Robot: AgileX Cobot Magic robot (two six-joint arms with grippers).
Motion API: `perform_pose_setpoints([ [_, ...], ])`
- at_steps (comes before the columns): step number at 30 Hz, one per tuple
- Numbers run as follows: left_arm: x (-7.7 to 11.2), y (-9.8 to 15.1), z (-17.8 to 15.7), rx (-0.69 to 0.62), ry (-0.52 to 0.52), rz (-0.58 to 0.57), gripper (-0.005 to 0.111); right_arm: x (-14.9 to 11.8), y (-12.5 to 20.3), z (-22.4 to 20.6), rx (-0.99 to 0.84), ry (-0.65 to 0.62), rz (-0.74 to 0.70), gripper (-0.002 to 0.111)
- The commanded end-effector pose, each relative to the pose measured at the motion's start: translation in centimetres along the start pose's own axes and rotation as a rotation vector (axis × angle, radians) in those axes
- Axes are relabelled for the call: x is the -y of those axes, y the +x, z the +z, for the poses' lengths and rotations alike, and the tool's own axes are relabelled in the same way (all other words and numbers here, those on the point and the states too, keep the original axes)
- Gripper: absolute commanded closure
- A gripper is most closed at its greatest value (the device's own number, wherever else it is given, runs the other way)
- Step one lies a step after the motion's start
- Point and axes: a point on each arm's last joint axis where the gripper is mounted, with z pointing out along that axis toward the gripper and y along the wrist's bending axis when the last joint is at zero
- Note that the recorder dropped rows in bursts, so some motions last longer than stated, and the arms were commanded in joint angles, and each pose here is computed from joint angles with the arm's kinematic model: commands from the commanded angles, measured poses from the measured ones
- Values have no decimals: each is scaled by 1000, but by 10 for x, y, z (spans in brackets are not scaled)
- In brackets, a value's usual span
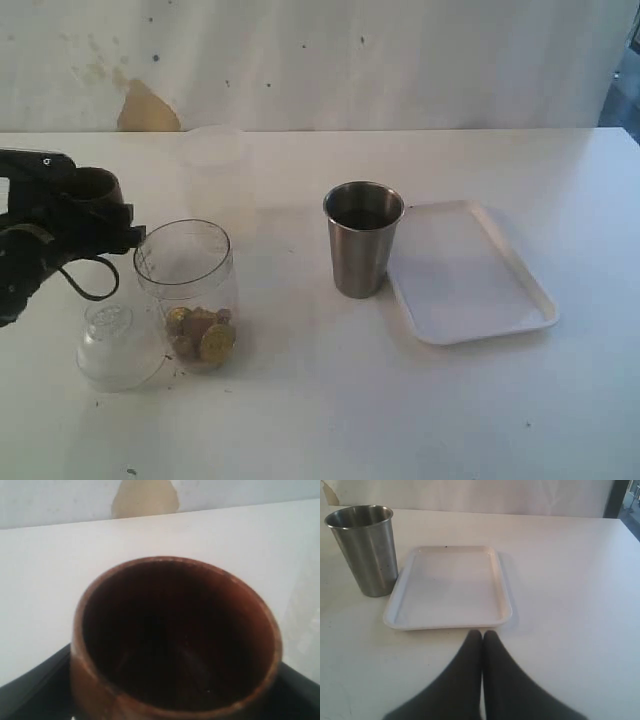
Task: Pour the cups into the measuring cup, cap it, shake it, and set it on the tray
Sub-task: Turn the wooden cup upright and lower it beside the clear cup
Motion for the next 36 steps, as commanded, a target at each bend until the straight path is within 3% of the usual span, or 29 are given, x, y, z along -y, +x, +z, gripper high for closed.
perform_pose_setpoints([
  [1, 8, 6, 5, 43, 69, -162, 107, 0, 0, 0, 10, 3, -8, 108],
  [5, 8, 16, 4, 40, 71, -151, 107, 0, 0, 0, 10, 3, -8, 108],
  [11, 1, 32, -27, 186, 72, -159, 107, 0, 0, 0, 10, 3, -8, 108],
  [18, 19, 24, -18, 149, 241, -87, 107, 0, 0, 0, 10, 3, -8, 108],
  [28, 15, 26, -7, 40, 177, -84, 107, 0, 0, 0, 10, 3, -8, 108],
  [36, 10, 27, -6, 31, 118, -112, 107, 0, 0, 0, 10, 3, -8, 108],
])
